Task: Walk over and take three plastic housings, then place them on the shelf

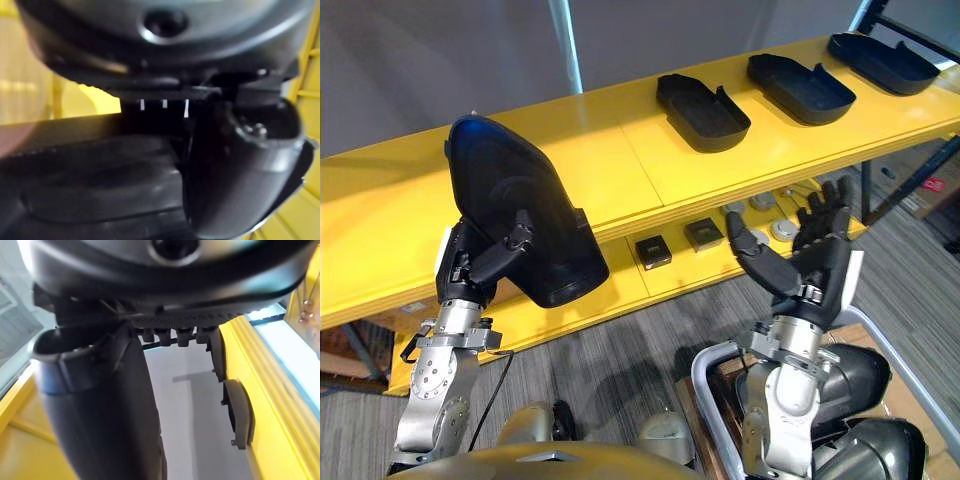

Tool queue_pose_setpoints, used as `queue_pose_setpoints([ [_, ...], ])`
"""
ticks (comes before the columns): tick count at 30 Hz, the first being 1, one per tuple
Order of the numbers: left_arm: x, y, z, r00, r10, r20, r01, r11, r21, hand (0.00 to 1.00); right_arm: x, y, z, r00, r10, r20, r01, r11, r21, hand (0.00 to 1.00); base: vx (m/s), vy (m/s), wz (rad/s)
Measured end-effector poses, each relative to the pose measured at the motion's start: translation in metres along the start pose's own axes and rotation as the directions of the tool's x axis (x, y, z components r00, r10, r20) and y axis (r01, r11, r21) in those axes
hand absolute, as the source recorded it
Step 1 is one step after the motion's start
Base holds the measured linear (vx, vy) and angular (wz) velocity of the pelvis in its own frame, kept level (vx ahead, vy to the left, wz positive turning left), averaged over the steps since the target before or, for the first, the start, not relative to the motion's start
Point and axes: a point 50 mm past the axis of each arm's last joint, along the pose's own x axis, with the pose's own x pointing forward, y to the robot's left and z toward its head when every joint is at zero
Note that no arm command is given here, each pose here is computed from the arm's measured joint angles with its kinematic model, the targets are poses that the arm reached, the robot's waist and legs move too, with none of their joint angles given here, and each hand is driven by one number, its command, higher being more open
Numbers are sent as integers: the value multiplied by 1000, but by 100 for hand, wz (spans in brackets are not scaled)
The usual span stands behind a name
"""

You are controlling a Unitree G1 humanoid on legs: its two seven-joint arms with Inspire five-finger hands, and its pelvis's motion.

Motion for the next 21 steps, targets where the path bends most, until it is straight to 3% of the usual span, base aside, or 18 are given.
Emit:
queue_pose_setpoints([
  [6,1,-2,4,998,-57,-26,57,998,11,0,-3,15,-1,1000,30,-1,-30,998,48,100,103,110,-44],
  [13,18,-2,20,995,-102,7,101,992,73,0,1,13,2,994,112,13,-111,993,-38,100,22,-11,-23],
  [21,64,34,90,945,102,311,-129,990,65,0,-6,20,-4,957,285,-61,-288,956,-51,100,-101,-74,-21],
])
